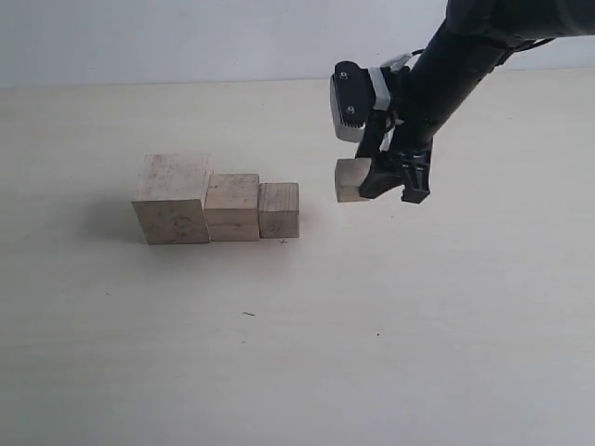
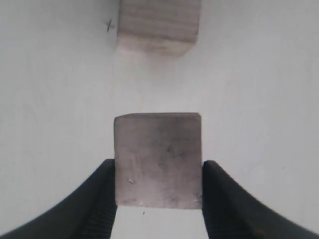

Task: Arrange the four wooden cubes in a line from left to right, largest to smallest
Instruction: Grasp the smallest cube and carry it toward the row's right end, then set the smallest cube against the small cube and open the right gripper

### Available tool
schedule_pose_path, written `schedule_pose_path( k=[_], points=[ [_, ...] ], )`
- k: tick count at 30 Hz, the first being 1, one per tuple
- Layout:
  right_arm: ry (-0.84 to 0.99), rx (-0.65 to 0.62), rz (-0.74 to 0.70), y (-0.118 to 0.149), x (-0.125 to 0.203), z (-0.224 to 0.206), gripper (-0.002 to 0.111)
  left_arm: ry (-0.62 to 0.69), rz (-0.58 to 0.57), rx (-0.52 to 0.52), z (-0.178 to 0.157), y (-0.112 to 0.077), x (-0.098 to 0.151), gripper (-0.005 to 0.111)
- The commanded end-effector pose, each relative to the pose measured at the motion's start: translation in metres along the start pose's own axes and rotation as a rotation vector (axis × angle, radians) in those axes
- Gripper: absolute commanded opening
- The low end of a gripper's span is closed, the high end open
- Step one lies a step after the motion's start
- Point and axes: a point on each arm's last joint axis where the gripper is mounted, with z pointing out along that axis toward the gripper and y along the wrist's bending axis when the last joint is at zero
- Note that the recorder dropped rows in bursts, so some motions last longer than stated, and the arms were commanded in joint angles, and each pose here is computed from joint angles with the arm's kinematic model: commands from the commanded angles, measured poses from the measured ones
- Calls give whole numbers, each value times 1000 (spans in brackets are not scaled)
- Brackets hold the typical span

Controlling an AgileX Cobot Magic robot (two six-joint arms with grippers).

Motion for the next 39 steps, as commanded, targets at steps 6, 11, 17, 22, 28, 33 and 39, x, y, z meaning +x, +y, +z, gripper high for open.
schedule_pose_path(
  k=[6, 11, 17, 22, 28, 33, 39],
  points=[
    [-70, -138, 54, -10, -4, 34, 0, -4, 2, 6, 0, 0, 0, 0],
    [-80, -156, 73, -9, -2, 44, 0, -4, 2, 6, 0, 0, 0, 0],
    [-89, -163, 62, -7, -8, 51, 0, -4, 2, 6, 0, 0, 0, 0],
    [-79, -109, 19, -6, -22, 56, 0, -4, 2, 6, 0, 0, 0, 0],
    [14, -81, 24, -8, -14, 57, 0, -4, 2, 6, 0, 0, 0, 0],
    [-25, -80, 85, -8, -18, 57, 0, -4, 2, 6, 0, 0, 0, 0],
    [-52, -76, 110, -9, -20, 57, 0, -4, 2, 6, 0, 0, 0, 0]
  ],
)
